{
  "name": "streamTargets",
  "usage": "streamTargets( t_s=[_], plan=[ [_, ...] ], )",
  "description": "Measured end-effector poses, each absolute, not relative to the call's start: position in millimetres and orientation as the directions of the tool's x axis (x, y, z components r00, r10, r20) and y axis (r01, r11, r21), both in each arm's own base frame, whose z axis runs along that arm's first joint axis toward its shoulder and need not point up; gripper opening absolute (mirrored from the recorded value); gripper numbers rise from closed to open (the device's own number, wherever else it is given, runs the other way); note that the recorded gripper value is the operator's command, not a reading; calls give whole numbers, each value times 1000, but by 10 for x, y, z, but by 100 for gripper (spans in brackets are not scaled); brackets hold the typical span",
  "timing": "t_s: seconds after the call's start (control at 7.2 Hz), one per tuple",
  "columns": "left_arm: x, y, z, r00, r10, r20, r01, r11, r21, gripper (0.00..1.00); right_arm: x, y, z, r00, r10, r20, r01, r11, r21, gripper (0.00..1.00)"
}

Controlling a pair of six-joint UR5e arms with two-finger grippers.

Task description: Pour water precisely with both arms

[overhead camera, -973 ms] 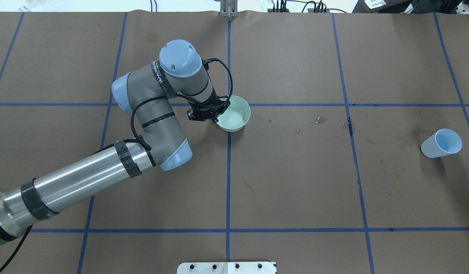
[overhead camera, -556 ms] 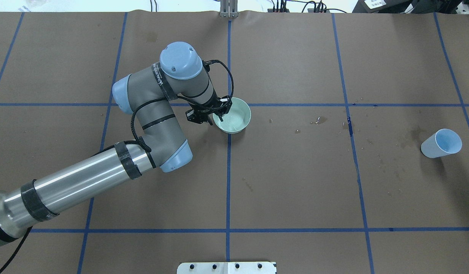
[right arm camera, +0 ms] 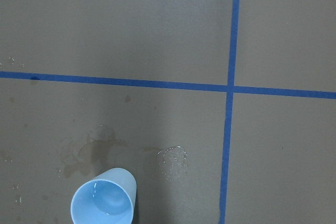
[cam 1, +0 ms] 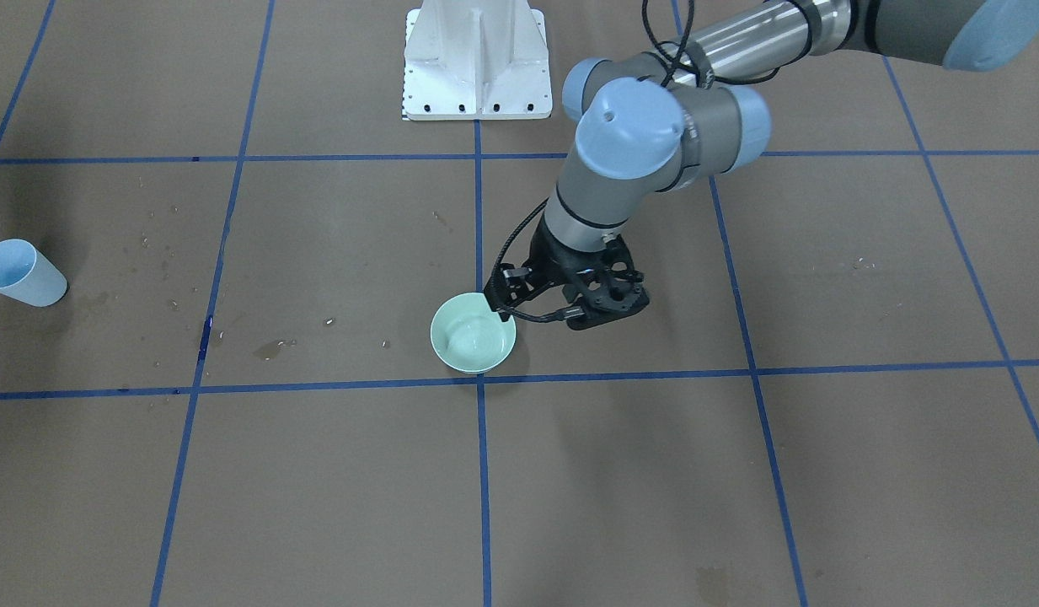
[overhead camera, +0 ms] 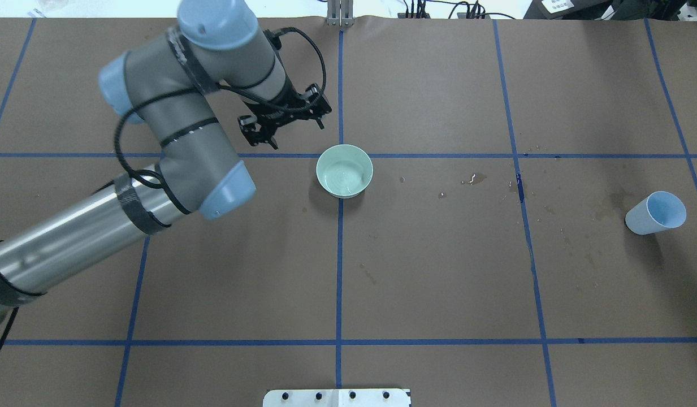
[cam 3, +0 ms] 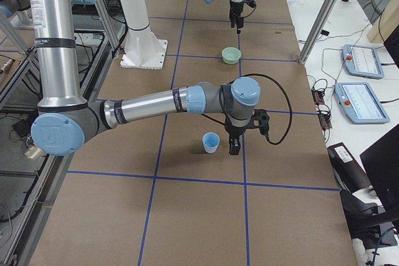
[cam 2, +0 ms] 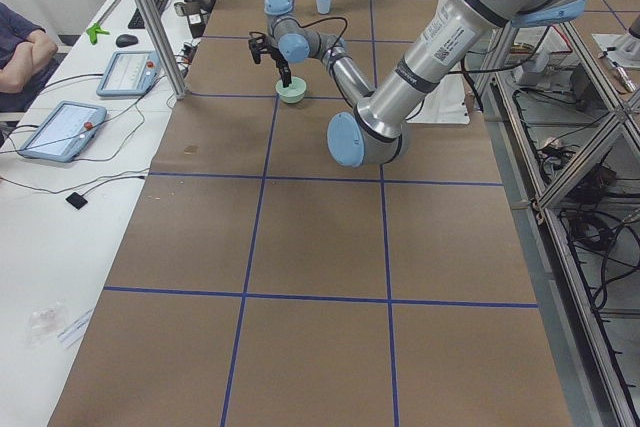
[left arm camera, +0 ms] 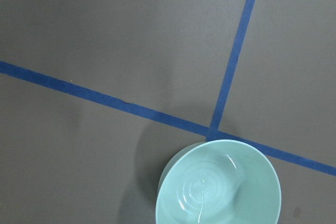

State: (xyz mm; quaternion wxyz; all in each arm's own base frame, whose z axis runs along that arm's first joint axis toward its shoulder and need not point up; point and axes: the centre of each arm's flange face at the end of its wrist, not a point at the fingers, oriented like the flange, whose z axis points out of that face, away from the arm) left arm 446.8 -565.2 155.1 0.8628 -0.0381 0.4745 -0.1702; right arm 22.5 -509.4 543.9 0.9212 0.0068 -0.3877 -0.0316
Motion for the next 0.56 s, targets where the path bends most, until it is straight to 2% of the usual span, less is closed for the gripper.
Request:
streamTargets(
  t_s=[0.28, 0.56],
  plan=[
    [3589, -5783, 1830, 543, -289, -788, 265, 950, -165, 100, 247, -4628, 5273, 711, -79, 698, 32, 996, 80, 99],
    [3288, -5789, 2043, 561, -278, -780, 272, 951, -144, 100, 336, -4076, 5407, 764, -54, 643, -63, 985, 158, 99]
  ],
)
